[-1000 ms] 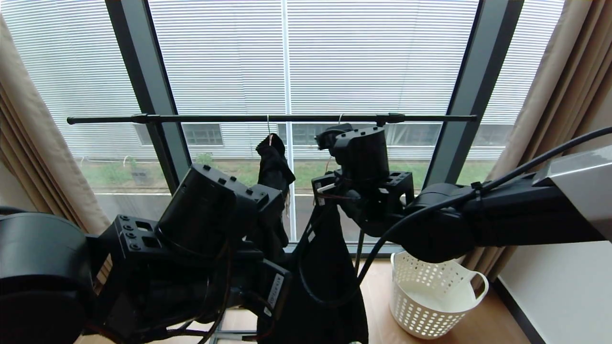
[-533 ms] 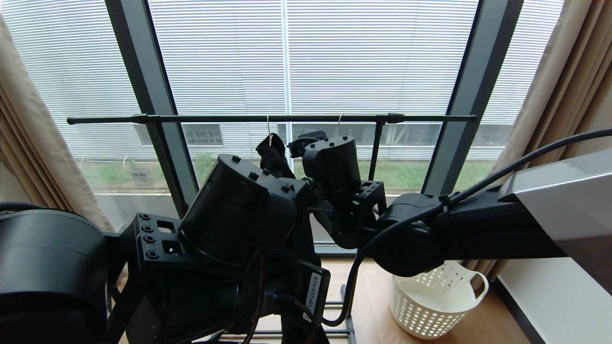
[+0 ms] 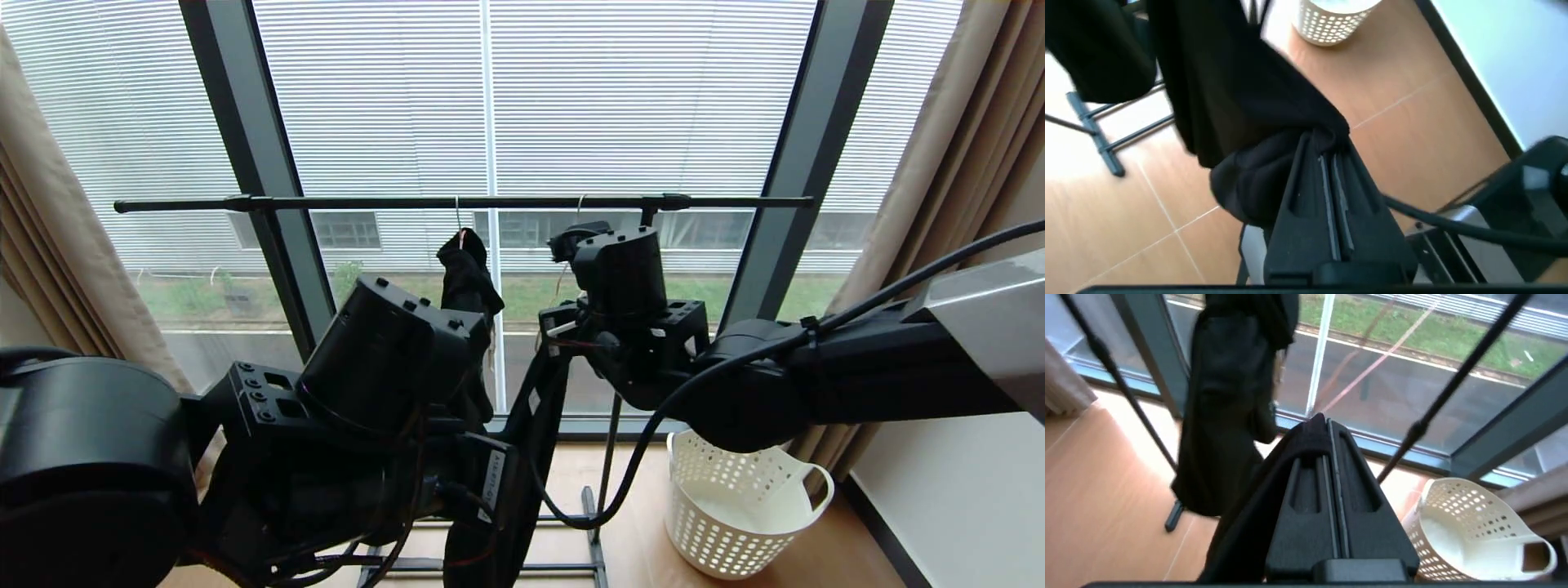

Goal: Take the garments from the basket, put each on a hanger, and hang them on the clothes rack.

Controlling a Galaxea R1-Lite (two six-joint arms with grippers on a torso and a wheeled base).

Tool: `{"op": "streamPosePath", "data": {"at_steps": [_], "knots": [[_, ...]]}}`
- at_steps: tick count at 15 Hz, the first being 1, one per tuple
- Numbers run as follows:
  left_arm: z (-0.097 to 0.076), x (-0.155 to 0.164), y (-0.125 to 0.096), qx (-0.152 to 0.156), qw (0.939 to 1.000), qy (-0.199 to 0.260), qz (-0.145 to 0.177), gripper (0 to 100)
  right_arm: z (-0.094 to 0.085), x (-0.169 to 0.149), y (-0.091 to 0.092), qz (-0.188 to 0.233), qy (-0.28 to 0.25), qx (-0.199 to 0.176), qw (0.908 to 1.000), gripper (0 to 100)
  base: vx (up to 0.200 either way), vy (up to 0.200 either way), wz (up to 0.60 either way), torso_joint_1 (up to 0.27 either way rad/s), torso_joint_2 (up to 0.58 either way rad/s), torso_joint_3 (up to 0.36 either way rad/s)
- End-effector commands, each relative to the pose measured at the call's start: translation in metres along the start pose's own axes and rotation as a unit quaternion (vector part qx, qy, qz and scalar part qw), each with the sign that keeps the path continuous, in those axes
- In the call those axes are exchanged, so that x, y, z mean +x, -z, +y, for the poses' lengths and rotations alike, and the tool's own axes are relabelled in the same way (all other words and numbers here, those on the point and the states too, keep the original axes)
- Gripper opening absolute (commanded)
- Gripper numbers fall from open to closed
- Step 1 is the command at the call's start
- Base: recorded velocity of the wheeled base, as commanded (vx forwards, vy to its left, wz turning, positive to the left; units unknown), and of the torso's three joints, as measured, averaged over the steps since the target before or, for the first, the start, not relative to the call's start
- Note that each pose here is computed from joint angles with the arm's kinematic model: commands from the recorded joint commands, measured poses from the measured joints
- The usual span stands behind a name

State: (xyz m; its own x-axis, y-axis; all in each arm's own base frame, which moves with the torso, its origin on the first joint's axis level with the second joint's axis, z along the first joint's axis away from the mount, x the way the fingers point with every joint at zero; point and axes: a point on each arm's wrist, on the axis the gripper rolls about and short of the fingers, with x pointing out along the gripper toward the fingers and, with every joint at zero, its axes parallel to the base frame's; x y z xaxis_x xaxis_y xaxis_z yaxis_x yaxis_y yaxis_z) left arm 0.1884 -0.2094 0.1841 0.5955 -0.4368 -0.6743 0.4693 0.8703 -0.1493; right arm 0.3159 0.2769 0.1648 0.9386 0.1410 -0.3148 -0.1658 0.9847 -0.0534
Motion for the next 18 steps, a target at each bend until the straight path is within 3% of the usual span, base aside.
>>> {"op": "streamPosePath", "data": {"at_steps": [1,2,6,8,11,14,18], "knots": [[0.021,0.005,-0.004,-0.016,0.9994,-0.030,0.000,0,-0.024,-0.015,-0.007,-0.001,0.016,0.012,0.9998,0,0.000,0.000,0.00,0.000,0.00,0.000],[0.042,0.013,-0.010,-0.017,0.9983,-0.056,-0.007,0,-0.037,-0.034,-0.002,0.008,0.021,0.008,0.9997,0,0.000,0.000,0.00,0.000,0.00,0.000],[0.077,0.052,-0.032,-0.016,0.9941,-0.097,-0.046,0,-0.056,-0.061,0.019,0.038,0.051,-0.022,0.9977,0,0.000,0.000,0.00,0.000,0.00,0.000],[0.079,0.057,-0.044,-0.020,0.9929,-0.099,-0.062,0,-0.057,-0.062,0.017,0.034,0.063,-0.033,0.9968,0,0.000,0.000,0.00,0.000,0.00,0.000],[0.074,0.046,-0.078,-0.018,0.9887,-0.089,-0.119,0,-0.053,-0.068,0.021,0.038,0.053,-0.042,0.9970,0,0.000,0.000,0.00,0.000,0.00,0.000],[0.064,0.045,-0.088,0.006,0.9878,-0.079,-0.134,0,-0.051,-0.064,0.025,0.045,0.053,-0.046,0.9965,0,0.000,0.000,0.00,0.000,0.00,0.000],[0.056,0.044,-0.090,0.011,0.9876,-0.071,-0.140,0,-0.050,-0.061,0.028,0.048,0.053,-0.049,0.9963,0,0.000,0.000,0.00,0.000,0.00,0.000]]}}
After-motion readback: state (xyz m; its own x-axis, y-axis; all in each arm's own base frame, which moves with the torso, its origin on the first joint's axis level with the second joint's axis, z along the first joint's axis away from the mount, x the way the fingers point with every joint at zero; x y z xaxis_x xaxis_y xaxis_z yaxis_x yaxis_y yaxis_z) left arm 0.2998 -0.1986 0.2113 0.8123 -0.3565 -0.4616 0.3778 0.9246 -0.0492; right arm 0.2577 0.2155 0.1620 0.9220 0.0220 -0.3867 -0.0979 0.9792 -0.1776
